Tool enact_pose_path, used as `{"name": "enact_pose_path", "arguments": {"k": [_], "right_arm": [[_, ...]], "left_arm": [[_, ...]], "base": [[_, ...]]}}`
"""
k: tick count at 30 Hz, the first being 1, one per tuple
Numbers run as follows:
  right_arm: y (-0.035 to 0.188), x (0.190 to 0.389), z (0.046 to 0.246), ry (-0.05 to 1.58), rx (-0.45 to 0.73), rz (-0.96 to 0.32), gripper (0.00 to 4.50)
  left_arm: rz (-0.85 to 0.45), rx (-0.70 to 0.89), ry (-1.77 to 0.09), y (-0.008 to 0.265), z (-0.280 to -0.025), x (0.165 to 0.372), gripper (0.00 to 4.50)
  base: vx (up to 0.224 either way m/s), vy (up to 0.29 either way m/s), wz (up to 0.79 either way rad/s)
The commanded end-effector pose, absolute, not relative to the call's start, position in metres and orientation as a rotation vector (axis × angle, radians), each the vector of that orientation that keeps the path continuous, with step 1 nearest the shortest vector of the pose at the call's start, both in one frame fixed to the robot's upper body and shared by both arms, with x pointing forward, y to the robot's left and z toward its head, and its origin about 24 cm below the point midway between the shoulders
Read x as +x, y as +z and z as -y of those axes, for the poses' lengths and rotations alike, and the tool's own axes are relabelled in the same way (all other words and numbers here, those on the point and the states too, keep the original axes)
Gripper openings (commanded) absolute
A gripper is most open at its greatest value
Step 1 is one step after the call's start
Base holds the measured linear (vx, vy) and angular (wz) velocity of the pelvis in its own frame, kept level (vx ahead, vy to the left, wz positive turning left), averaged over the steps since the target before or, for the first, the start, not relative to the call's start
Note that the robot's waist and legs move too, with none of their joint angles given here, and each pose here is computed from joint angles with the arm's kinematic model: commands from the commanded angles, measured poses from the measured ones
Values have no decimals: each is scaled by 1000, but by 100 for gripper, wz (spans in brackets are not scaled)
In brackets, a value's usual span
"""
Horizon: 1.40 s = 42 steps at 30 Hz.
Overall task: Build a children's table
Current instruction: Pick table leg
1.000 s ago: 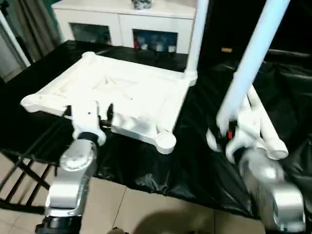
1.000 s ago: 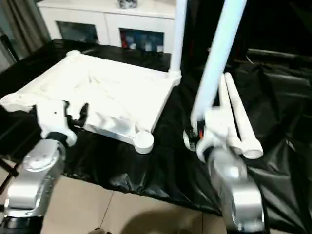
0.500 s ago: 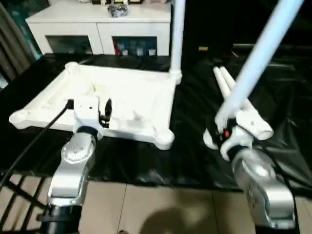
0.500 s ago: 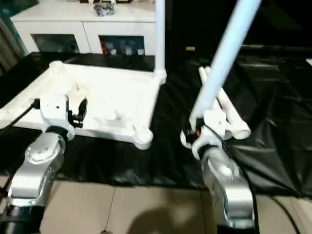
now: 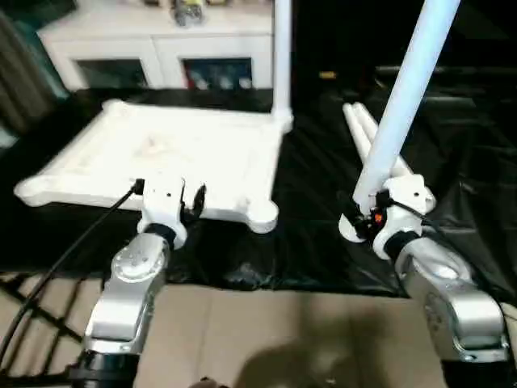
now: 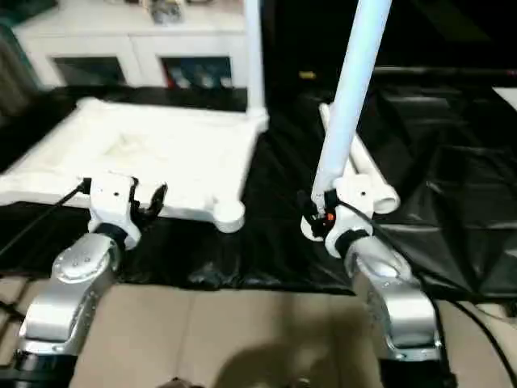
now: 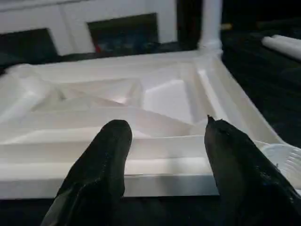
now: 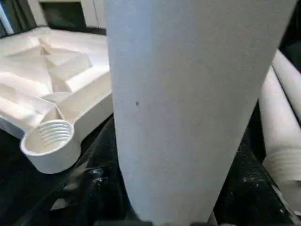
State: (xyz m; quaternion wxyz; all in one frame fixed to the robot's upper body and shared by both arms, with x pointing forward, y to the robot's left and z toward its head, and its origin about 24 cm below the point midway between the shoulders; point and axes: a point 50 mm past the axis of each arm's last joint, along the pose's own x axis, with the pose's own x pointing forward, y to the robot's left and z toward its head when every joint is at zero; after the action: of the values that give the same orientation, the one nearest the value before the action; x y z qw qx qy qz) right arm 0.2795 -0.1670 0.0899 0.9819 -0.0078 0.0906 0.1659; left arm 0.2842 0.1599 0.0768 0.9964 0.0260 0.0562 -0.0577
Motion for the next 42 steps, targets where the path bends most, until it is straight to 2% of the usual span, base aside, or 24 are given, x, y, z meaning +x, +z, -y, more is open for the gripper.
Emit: {"name": "enact_pose_path", "arguments": {"k": [1, 10, 18, 24, 26, 30, 33, 42], "right_arm": [[86, 276, 161, 364, -3, -191, 193], [80, 273, 144, 414, 25, -210, 193], [79, 272, 145, 475, -45, -218, 193], [77, 268, 135, 557, -82, -224, 193], [76, 269, 134, 552, -26, -241, 193], [75, 269, 137, 533, -54, -241, 193], [75, 269, 142, 478, -34, -239, 193], [71, 262, 146, 401, -15, -244, 193]], "left_arm": [[-61, 64, -82, 85, -166, 285, 284], [-52, 58, -77, 88, -168, 281, 284], [-64, 27, -34, 84, -171, 273, 284], [-70, 24, -16, 82, -172, 266, 284], [-70, 22, -9, 82, -172, 265, 284], [-71, 26, -12, 82, -173, 264, 284], [-73, 30, -23, 82, -174, 264, 284], [-77, 51, -70, 84, -168, 277, 284]], "base": [[0, 0, 0], [0, 0, 0], [97, -97, 5], [143, -10, 38], [182, -26, 31], [82, -61, 7], [61, -96, 2], [51, 17, -3]]}}
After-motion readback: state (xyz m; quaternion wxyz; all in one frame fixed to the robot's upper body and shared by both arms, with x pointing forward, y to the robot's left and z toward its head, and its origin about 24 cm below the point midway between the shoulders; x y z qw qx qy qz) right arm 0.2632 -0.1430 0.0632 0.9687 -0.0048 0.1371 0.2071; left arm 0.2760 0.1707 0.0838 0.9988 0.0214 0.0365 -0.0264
